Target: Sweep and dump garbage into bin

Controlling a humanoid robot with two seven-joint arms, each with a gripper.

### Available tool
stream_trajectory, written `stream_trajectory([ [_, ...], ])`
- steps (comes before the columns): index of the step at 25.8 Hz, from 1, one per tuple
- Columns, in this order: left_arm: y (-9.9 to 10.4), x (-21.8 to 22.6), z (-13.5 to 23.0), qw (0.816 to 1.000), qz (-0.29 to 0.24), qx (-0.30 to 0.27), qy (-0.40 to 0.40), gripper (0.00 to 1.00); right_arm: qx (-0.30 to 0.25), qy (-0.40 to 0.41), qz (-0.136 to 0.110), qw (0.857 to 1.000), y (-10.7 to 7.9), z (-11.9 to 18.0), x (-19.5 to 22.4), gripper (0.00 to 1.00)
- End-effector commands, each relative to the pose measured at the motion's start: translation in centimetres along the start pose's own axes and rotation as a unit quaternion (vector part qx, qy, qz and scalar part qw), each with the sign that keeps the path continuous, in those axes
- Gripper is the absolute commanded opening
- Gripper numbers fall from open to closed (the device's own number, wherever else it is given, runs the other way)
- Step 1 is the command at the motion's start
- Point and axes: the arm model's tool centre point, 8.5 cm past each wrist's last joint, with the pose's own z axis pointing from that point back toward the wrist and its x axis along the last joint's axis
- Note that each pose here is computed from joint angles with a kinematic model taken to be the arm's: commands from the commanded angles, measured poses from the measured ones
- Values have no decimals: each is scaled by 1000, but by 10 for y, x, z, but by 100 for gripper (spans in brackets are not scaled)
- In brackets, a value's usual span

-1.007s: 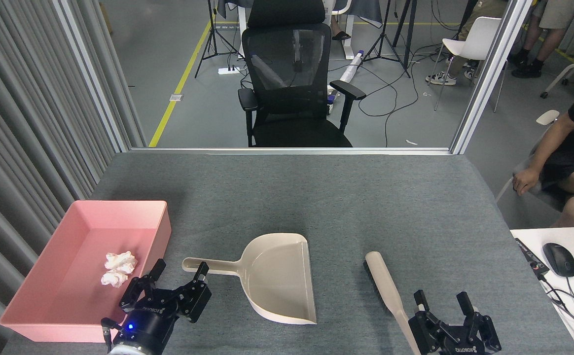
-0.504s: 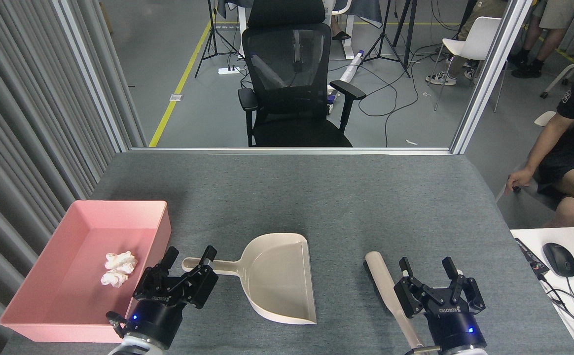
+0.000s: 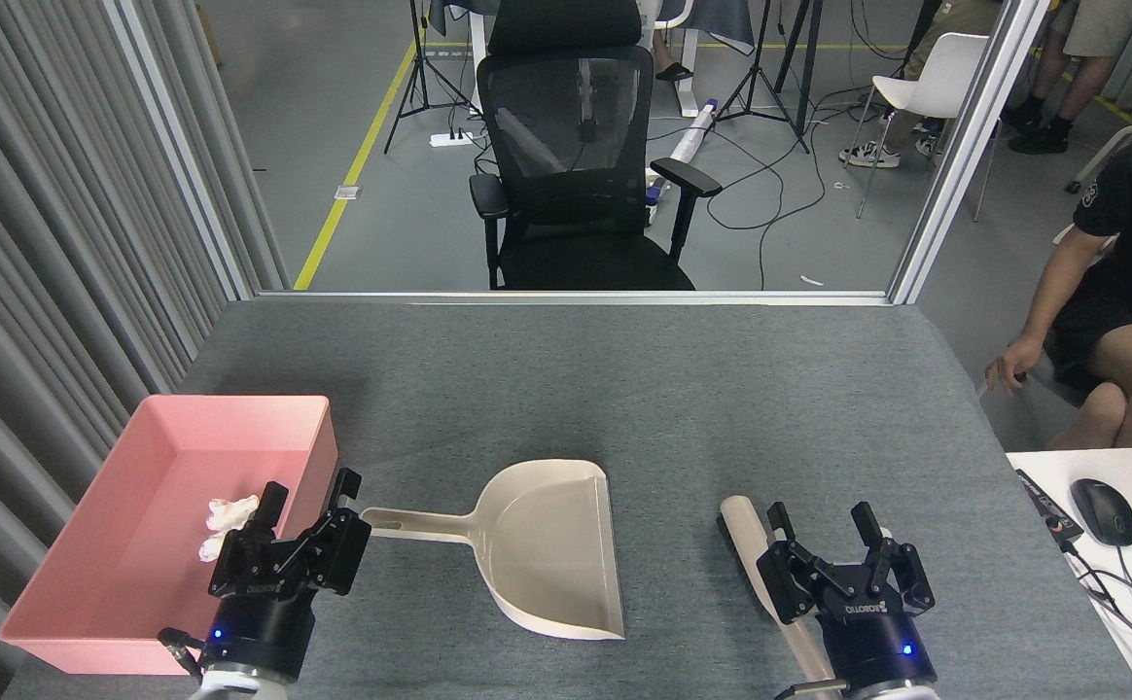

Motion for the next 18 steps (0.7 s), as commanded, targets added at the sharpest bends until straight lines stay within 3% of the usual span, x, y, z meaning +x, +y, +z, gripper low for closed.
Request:
stream_trajectory([
  [1,-13,5,12,987,-152,-43,1,99,1,1,5,1000,-2,-3,-1,98],
  [6,-15,17,13,991,-131,-41,-2,99,0,6,21,1000,-3,-21,6,98],
  [10,-15,4,16,988,-141,-34,53,99,14,4,21,1000,8,-35,20,98],
  [14,-18,-8,29,986,-156,-40,45,99,6,-4,21,1000,3,-30,27,98],
  [18,-16,-21,33,983,-169,-46,46,99,18,6,22,1000,12,-12,22,98],
])
